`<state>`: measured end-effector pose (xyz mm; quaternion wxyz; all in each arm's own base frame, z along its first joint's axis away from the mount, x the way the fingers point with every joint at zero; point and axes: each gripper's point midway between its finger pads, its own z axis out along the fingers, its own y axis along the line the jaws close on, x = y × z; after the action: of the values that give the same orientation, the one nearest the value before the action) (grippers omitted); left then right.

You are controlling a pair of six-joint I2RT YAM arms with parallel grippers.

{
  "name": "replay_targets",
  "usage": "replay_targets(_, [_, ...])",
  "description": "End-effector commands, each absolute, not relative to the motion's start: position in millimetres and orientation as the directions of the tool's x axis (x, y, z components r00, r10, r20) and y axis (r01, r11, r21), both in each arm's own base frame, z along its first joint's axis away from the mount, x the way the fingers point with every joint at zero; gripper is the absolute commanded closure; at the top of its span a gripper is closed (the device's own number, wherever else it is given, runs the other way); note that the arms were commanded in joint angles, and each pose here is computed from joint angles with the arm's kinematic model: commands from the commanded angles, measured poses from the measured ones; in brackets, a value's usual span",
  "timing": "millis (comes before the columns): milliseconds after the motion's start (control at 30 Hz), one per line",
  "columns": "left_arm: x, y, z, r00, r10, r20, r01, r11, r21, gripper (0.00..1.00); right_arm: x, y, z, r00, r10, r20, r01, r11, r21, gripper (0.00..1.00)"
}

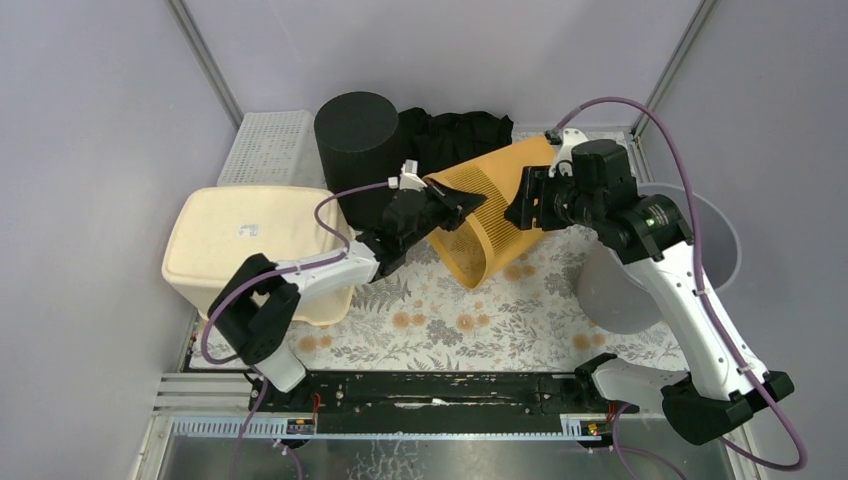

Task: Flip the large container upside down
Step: Turn the container upside down at the center of the board.

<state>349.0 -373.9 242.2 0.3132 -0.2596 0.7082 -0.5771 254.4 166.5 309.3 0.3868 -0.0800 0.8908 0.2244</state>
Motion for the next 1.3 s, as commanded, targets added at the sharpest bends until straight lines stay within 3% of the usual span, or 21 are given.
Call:
replay_targets(0, [356, -386, 305, -0.664, -0.741, -0.101, 0.183, -0.030, -0.983, 1.00, 252, 159, 340, -0.637, 0.041, -0.770, -0.328, 0.889, 0.319, 0.37])
replay_targets(367, [385, -414, 363, -0.694, -0.719, 0.028, 0.361, -0.381, -0.851, 1.00, 247, 141, 363, -0.604, 0.009, -0.797, -0.310, 0.918, 0.245, 0.37])
replay_targets(667, [399, -412, 391, -0.719, -0.692, 0.069, 0.491, -0.575, -0.655, 1.00, 252, 137, 374, -0.592, 0.000, -0.806, -0.297, 0.929, 0.219, 0.37])
replay_targets(1267, [461, -419, 360, -0.704, -0.680, 0.206, 0.545, -0.703, -0.457, 1.00, 266, 137, 365, -0.607, -0.008, -0.795, -0.268, 0.943, 0.195, 0.38])
